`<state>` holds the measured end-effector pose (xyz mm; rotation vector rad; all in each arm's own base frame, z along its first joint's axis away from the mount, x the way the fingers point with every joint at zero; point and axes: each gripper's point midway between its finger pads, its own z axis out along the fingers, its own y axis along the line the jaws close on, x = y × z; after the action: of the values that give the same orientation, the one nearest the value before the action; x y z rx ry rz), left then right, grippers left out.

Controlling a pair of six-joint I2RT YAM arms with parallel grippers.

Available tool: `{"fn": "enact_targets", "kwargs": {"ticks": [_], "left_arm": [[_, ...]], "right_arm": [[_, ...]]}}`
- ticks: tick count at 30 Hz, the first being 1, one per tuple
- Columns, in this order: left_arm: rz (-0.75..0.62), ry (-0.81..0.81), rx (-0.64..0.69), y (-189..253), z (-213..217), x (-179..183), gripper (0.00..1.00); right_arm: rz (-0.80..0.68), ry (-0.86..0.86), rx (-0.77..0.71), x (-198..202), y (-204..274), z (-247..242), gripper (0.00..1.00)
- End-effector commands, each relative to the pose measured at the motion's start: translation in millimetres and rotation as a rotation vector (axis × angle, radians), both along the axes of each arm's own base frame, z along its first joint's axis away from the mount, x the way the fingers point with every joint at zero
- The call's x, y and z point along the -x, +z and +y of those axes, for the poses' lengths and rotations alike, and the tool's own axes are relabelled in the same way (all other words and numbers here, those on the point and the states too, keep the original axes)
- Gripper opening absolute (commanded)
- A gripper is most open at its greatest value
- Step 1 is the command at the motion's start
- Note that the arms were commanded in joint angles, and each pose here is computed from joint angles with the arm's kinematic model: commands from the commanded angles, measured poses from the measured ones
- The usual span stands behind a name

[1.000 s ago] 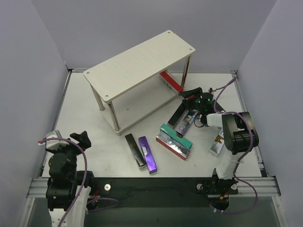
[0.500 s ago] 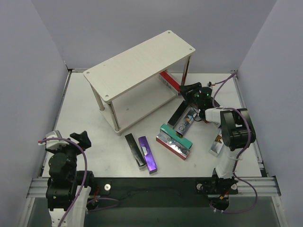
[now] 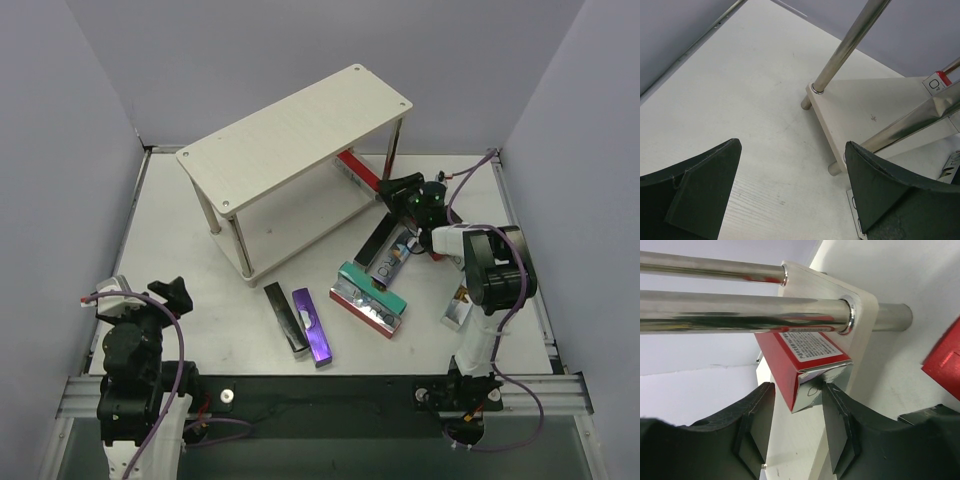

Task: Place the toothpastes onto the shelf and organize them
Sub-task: Place the toothpaste on the shelf.

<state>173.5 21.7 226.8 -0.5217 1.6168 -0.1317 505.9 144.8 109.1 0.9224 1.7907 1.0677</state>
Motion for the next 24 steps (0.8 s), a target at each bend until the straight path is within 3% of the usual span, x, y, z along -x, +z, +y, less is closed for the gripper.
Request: {"fn": "enact_targets", "kwargs": {"ticks": [1,13,19,24], "left_arm": [[-0.137,-0.005,-0.012,25,0,10,0.96],[-0.136,-0.007,-0.012,25,0,10,0.96],[-0.137,-0.010,-0.012,25,-1,10,0.96],[-0.137,-0.011,-0.014,25,-1,10,0.96]], "right_arm": [[-0.098,0.026,0.000,-11,29,7,0.43],[-0.155,0.078,0.221,25,47,-1,0.48],[-0.228,0.214,0.411,32,55,32,0.45],[-0.260,0.259,0.384,20,54,66,0.42]]}}
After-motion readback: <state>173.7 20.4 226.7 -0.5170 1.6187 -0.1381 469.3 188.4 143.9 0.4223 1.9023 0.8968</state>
